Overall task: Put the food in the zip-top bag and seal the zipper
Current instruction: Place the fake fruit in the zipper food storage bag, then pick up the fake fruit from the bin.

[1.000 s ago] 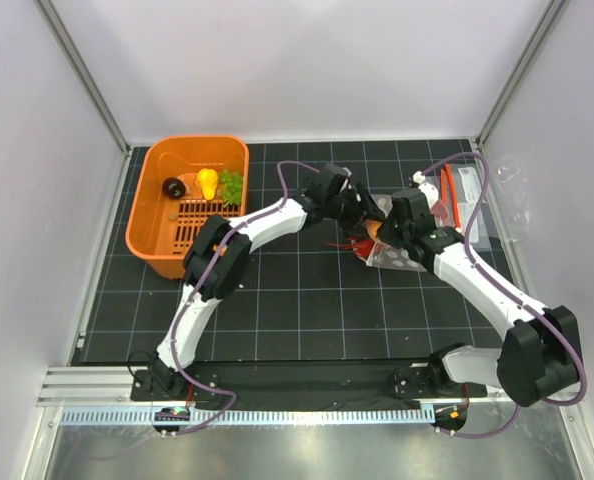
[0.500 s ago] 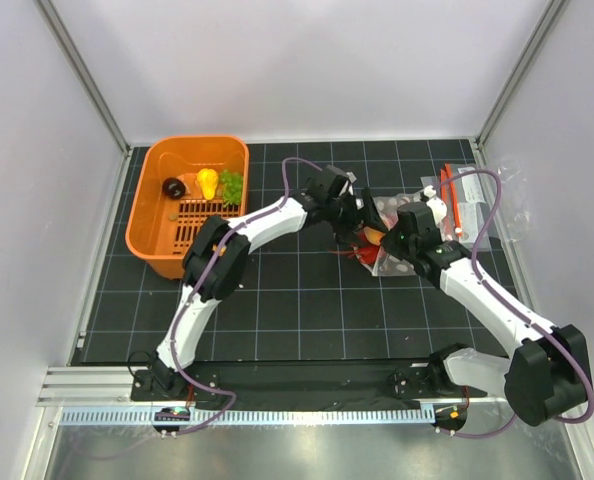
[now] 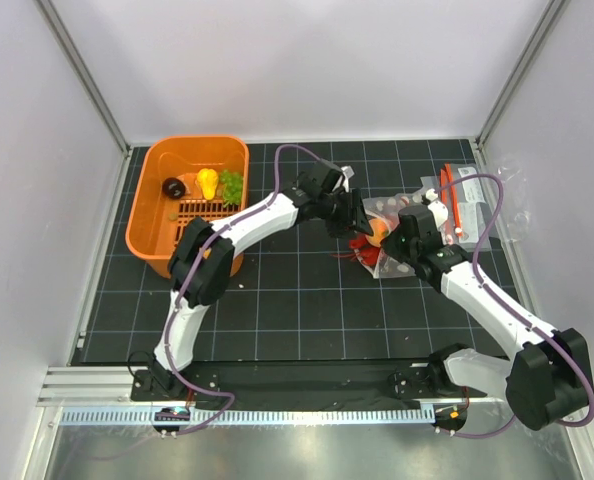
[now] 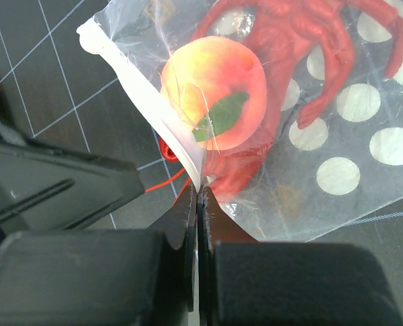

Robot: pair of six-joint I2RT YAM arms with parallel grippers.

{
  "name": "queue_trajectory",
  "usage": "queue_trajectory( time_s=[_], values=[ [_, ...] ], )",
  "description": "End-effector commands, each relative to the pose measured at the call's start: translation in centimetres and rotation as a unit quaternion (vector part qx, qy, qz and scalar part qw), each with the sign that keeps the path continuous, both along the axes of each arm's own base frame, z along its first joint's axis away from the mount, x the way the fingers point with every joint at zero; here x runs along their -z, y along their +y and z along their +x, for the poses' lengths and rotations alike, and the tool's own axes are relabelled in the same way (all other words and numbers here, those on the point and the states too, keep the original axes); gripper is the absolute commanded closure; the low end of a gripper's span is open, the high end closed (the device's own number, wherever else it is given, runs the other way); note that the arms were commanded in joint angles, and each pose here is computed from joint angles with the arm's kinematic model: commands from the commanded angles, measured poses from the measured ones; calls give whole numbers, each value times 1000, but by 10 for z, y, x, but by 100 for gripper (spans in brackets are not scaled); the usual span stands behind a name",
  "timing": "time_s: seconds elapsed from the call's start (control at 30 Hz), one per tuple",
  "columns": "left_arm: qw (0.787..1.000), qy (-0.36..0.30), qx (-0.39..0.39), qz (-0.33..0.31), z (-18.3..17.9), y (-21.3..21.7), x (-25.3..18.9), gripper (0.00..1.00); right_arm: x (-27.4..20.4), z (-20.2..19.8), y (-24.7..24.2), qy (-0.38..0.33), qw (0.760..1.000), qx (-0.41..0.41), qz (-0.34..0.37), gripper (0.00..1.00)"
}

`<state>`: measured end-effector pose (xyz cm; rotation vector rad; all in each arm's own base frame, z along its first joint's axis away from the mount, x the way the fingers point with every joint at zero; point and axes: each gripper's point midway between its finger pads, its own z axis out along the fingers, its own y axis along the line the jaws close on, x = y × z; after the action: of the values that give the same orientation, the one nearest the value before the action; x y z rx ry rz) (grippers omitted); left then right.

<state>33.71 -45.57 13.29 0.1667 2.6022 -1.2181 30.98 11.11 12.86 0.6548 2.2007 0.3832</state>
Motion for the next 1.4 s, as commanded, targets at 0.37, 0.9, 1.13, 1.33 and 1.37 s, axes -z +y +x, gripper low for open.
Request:
queue_trajectory(
  time_s=[0.37, 0.9, 1.13, 1.33, 1.37],
  values=[
    [990, -107, -14, 95, 21, 65, 0, 34, -30, 13, 3, -30, 999, -5, 10, 99],
    [925, -319, -99, 179, 48, 154, -127, 15, -23, 17, 13, 25, 998, -56, -22, 99],
    [890, -309, -247, 228, 43, 274, -161, 14, -11, 17, 16, 44, 996, -77, -33, 99],
    [879, -246, -352, 208, 59, 361, -153, 20, -14, 20, 24, 49, 992, -107, -36, 99],
    [876, -245, -353, 216, 62, 367, -151, 19, -13, 21, 25, 50, 992, -111, -38, 99]
  ],
)
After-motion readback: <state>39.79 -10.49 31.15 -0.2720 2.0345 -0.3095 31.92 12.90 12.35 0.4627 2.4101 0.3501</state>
